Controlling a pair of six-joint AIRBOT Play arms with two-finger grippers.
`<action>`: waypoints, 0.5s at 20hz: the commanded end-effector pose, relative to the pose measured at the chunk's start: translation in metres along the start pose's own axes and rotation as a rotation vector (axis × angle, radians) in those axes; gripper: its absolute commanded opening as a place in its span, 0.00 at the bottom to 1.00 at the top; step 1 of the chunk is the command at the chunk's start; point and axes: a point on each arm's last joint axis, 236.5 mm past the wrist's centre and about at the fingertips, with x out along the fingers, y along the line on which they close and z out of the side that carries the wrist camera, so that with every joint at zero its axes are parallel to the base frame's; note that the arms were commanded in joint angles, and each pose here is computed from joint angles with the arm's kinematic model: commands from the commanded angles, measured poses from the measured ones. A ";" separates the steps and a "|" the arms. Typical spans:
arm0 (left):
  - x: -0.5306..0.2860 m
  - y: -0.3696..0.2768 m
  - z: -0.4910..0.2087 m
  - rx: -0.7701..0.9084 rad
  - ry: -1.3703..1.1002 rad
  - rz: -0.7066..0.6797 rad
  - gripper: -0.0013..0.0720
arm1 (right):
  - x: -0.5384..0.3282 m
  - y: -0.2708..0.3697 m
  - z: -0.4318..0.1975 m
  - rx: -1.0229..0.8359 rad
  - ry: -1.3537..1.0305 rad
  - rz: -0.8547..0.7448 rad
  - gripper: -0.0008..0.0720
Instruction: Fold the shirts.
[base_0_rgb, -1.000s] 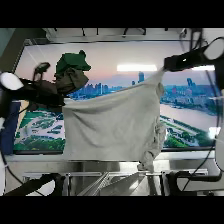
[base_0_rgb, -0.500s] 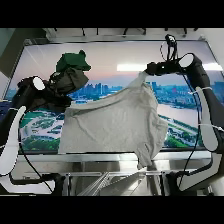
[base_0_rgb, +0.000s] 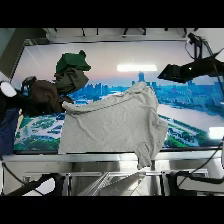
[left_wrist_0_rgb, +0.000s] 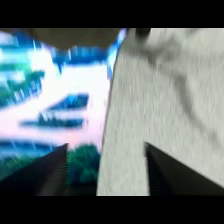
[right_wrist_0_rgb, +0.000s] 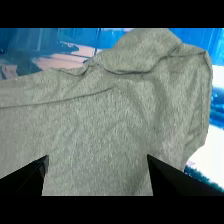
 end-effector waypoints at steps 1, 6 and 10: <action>0.034 -0.031 -0.068 -0.079 0.068 -0.278 0.65 | -0.036 0.026 -0.029 0.001 -0.045 0.023 0.97; 0.086 -0.017 -0.125 -0.262 0.289 -0.456 0.78 | -0.054 0.055 -0.055 -0.004 -0.088 0.073 0.97; 0.106 -0.011 -0.128 -0.325 0.326 -0.478 0.78 | -0.059 0.060 -0.059 -0.011 -0.095 0.074 0.97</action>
